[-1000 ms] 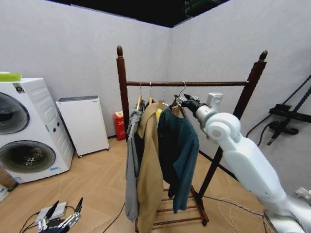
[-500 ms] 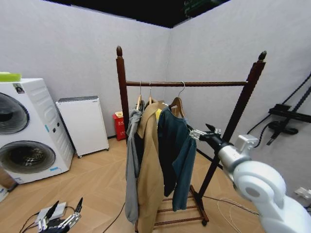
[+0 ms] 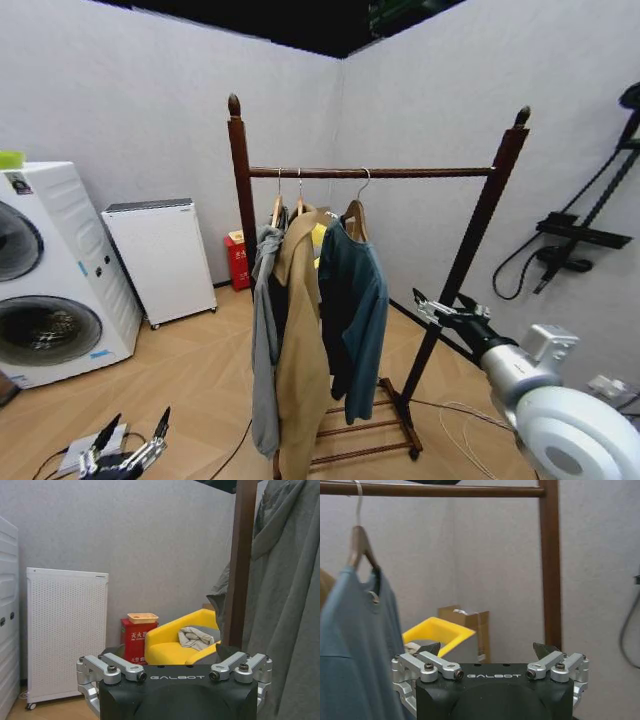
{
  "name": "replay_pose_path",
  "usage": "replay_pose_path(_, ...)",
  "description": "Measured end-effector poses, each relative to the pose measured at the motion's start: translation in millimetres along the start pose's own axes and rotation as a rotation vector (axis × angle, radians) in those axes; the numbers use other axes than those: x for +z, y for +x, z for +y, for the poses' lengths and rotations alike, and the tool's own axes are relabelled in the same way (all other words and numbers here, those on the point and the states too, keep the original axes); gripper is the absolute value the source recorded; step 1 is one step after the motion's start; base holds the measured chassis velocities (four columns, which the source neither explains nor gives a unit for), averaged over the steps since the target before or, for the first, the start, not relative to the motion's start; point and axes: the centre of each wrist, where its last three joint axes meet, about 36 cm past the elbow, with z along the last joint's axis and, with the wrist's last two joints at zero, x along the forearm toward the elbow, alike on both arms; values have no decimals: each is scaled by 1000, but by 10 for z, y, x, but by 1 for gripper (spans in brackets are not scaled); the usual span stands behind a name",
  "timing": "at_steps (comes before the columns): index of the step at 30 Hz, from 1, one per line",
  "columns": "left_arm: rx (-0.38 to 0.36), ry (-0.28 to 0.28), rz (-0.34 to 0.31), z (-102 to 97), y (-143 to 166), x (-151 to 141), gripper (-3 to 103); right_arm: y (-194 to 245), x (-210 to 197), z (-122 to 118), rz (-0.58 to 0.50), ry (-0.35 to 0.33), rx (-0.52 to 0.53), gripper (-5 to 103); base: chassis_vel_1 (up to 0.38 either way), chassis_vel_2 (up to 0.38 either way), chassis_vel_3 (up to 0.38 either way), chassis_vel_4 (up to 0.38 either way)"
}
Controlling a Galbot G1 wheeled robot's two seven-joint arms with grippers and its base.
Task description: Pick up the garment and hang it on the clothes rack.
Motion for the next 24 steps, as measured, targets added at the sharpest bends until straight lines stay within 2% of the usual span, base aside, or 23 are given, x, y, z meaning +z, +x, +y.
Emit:
replay_pose_path(5, 0, 0, 0, 0, 0, 0, 100, 16, -10, -65, -11, 4, 46, 100, -92, -77, -88, -81)
replay_pose_path(9, 0, 0, 0, 0, 0, 0, 100, 38, 11, -118, -17, -20, 65, 100, -104, -94, -108, -96)
replay_pose_path(14, 0, 0, 0, 0, 0, 0, 100, 94, 164, -146, -45, 42, 138, 100, -112, -112, -121, -131)
replay_pose_path(21, 0, 0, 0, 0, 0, 0, 100, 114, 286, -158, -34, 18, 168, 100, -121, -140, -130, -114)
replay_pose_path(24, 0, 0, 0, 0, 0, 0, 100, 123, 378, -150, -46, 32, 185, 100, -126, -128, -128, -120)
